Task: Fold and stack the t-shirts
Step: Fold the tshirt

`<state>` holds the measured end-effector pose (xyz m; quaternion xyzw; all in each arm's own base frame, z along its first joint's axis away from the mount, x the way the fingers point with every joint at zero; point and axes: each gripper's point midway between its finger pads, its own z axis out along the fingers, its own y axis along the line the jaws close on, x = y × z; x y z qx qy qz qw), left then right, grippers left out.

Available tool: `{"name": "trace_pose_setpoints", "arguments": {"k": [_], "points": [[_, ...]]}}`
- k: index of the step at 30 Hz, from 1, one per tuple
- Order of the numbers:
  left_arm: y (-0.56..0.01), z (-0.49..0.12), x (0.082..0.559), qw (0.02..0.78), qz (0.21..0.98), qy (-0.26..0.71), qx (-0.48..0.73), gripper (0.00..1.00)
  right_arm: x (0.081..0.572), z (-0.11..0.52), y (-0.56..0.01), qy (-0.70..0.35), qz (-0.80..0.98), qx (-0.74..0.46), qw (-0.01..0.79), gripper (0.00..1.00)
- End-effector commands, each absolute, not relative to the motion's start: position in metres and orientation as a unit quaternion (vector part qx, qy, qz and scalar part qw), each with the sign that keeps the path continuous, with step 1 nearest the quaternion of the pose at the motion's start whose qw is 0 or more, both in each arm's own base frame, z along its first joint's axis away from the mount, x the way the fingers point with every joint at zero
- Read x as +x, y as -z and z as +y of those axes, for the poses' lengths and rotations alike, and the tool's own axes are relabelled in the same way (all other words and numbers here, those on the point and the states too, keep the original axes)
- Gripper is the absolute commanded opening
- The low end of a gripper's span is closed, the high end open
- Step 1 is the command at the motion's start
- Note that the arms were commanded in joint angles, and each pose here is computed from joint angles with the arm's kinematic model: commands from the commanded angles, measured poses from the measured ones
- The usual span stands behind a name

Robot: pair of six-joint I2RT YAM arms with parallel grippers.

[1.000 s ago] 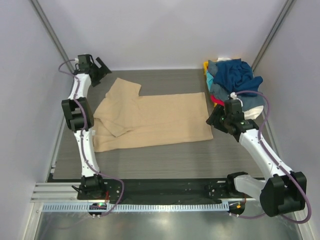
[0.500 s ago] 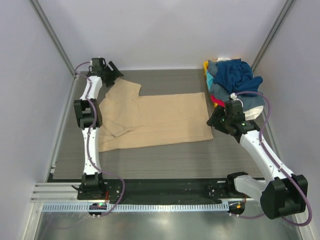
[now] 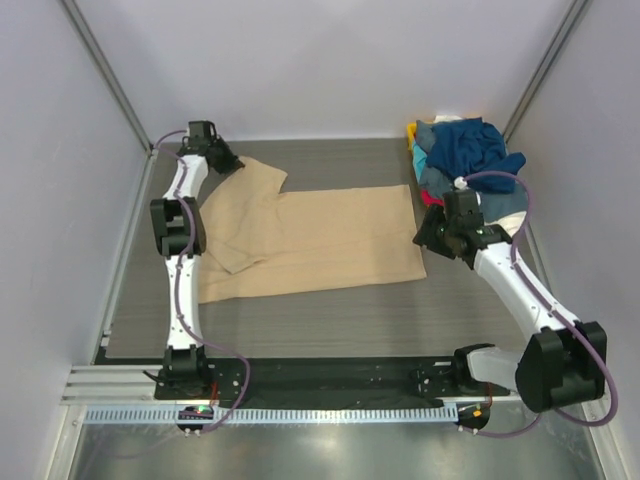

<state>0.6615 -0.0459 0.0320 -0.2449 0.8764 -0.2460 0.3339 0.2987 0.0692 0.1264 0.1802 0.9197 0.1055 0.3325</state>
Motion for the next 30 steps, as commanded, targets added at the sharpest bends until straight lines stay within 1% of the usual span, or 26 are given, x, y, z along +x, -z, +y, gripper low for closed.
{"name": "trace_pose_setpoints", "arguments": {"k": [1,3,4,5,6,7,8,9,10,11,12,13,14,16,18,19,20,22,24,25,27,29,30], "points": [[-0.058,-0.051,0.642,0.314,0.884,0.248,-0.244,0.0,0.336,0.073,-0.152,-0.105,0.908,0.164,0.37,0.56],[-0.079,-0.049,0.639,0.319,0.88,0.252,-0.247,0.0,0.36,0.079,-0.157,-0.106,0.909,0.163,0.368,0.54],[-0.1,-0.051,0.633,0.32,0.878,0.255,-0.246,0.0,0.37,0.08,-0.158,-0.104,0.909,0.163,0.368,0.53],[-0.108,-0.051,0.629,0.319,0.879,0.255,-0.247,0.0,0.387,0.083,-0.175,-0.109,0.902,0.161,0.385,0.53],[-0.117,-0.052,0.625,0.319,0.878,0.258,-0.246,0.0,0.399,0.082,-0.163,-0.094,0.908,0.163,0.374,0.52],[-0.143,-0.053,0.62,0.334,0.872,0.263,-0.241,0.0,0.409,0.081,-0.164,-0.088,0.907,0.164,0.377,0.51],[-0.141,-0.052,0.613,0.327,0.875,0.26,-0.245,0.0,0.425,0.083,-0.18,-0.091,0.9,0.163,0.394,0.51],[-0.15,-0.053,0.609,0.33,0.875,0.261,-0.239,0.0,0.436,0.082,-0.163,-0.076,0.908,0.165,0.377,0.51],[-0.159,-0.052,0.599,0.327,0.879,0.254,-0.236,0.0,0.451,0.083,-0.175,-0.074,0.904,0.165,0.388,0.51],[-0.164,-0.052,0.594,0.326,0.88,0.252,-0.235,0.0,0.459,0.082,-0.171,-0.069,0.906,0.166,0.383,0.51],[-0.166,-0.053,0.59,0.323,0.882,0.252,-0.232,0.0,0.468,0.079,-0.169,-0.054,0.906,0.168,0.385,0.52],[-0.168,-0.054,0.583,0.318,0.885,0.252,-0.229,0.0,0.474,0.077,-0.145,-0.037,0.917,0.167,0.36,0.52],[-0.173,-0.053,0.575,0.316,0.887,0.251,-0.225,0.0,0.489,0.079,-0.156,-0.037,0.912,0.166,0.373,0.52],[-0.168,-0.052,0.564,0.305,0.894,0.24,-0.223,0.0,0.508,0.078,-0.143,-0.02,0.917,0.163,0.363,0.53],[-0.175,-0.041,0.556,0.314,0.898,0.218,-0.219,0.0,0.519,0.078,-0.135,-0.01,0.92,0.161,0.358,0.56],[-0.172,-0.036,0.551,0.307,0.902,0.206,-0.224,0.0,0.527,0.076,-0.143,-0.003,0.917,0.162,0.365,0.56],[-0.171,-0.027,0.549,0.308,0.902,0.195,-0.231,0.0,0.531,0.075,-0.127,0.008,0.923,0.157,0.352,0.57],[-0.173,-0.005,0.543,0.307,0.899,0.185,-0.254,0.0,0.541,0.073,-0.131,0.017,0.921,0.156,0.355,0.58],[-0.179,0.012,0.54,0.315,0.894,0.179,-0.265,0.0,0.546,0.072,-0.117,0.028,0.926,0.152,0.346,0.59],[-0.179,0.015,0.54,0.316,0.894,0.177,-0.263,0.0,0.552,0.074,-0.12,0.026,0.924,0.149,0.35,0.59],[-0.18,0.023,0.538,0.315,0.897,0.163,-0.264,0.0,0.558,0.077,-0.104,0.031,0.929,0.146,0.34,0.59],[-0.18,0.031,0.535,0.311,0.9,0.149,-0.267,0.0,0.564,0.082,-0.104,0.03,0.929,0.142,0.34,0.59],[-0.18,0.039,0.534,0.31,0.899,0.146,-0.273,0.0,0.566,0.085,-0.09,0.037,0.933,0.138,0.329,0.59]]}}
